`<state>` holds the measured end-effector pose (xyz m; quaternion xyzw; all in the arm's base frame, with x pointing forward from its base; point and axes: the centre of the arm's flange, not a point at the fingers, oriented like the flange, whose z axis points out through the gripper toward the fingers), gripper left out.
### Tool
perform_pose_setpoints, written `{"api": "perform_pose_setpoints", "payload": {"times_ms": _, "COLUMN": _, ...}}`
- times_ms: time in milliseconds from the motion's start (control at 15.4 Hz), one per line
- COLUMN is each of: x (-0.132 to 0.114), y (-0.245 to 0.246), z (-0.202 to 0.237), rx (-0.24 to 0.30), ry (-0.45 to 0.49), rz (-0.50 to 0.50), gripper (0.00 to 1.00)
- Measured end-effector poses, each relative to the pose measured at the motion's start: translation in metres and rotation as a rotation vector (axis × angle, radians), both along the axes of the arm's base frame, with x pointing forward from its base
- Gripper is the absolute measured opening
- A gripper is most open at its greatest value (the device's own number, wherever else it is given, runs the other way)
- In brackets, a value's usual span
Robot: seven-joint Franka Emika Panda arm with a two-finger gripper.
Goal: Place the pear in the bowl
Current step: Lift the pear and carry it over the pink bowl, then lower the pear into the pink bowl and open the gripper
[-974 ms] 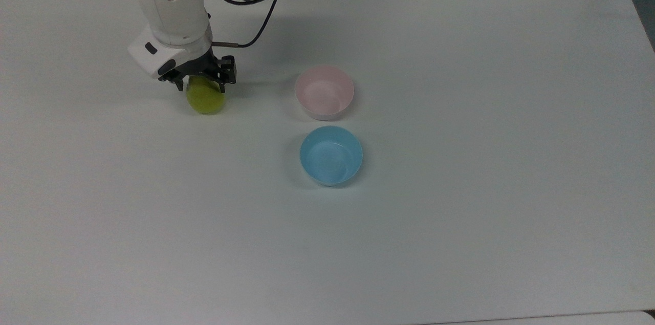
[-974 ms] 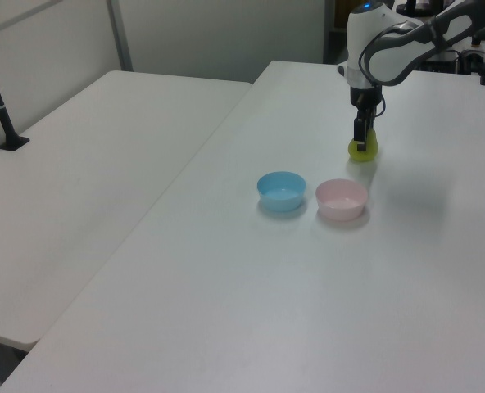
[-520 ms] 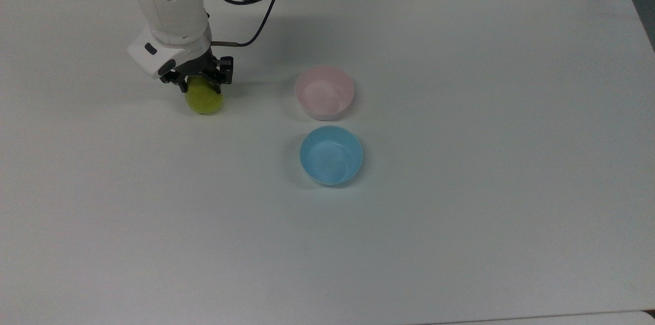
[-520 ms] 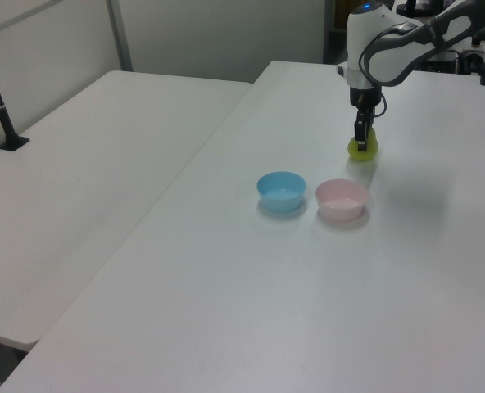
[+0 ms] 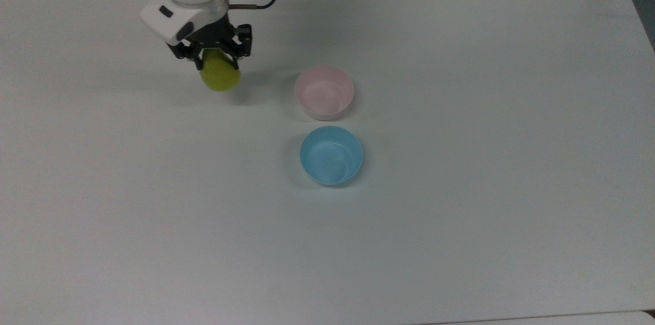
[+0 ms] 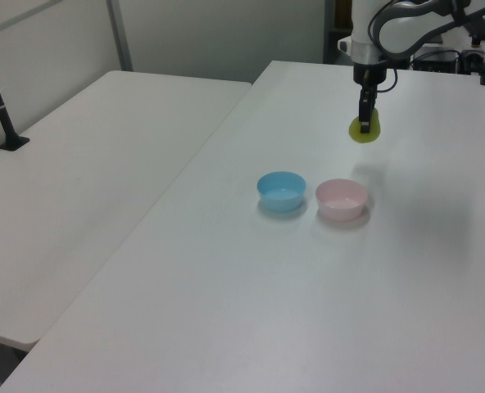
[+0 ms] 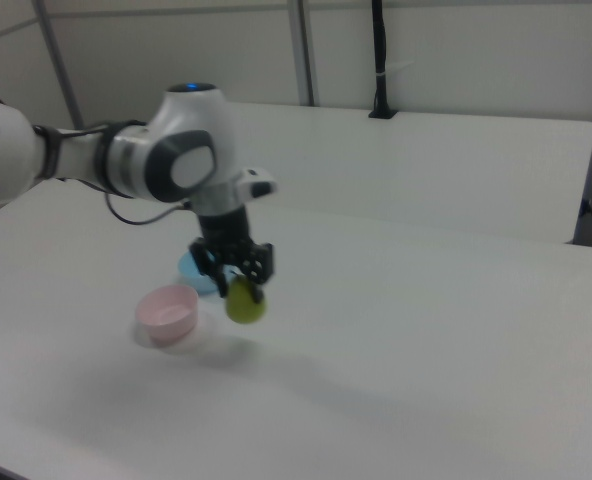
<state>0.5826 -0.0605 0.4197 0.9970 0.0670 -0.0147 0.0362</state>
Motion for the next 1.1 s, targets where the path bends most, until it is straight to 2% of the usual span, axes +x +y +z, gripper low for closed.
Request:
{"api": "perform_pose_setpoints", "payload": {"times_ms": 260, "x": 0.001, "y": 0.094, "z": 0.007, "rx": 0.015, "ry": -0.020, "rz": 0.004, "gripper": 0.67}}
{"api": "perform_pose_setpoints", "payload": {"times_ms": 584, "x": -0.006, "y": 0.168, "z": 0.001, "rx": 0.023, "ry": -0.015, "rz": 0.012, "gripper": 0.67}}
{"api": "perform_pose_setpoints", "payload": {"times_ms": 779, "x": -0.006, "y": 0.191, "z": -0.016, "rx": 0.028, "ry": -0.004, "rz": 0.031, "gripper": 0.67}}
{"api": "perform_pose_setpoints", "payload": {"times_ms": 1104, "x": 0.003, "y": 0.191, "z": -0.056, "rx": 0.036, "ry": 0.026, "rz": 0.029, "gripper": 0.67}}
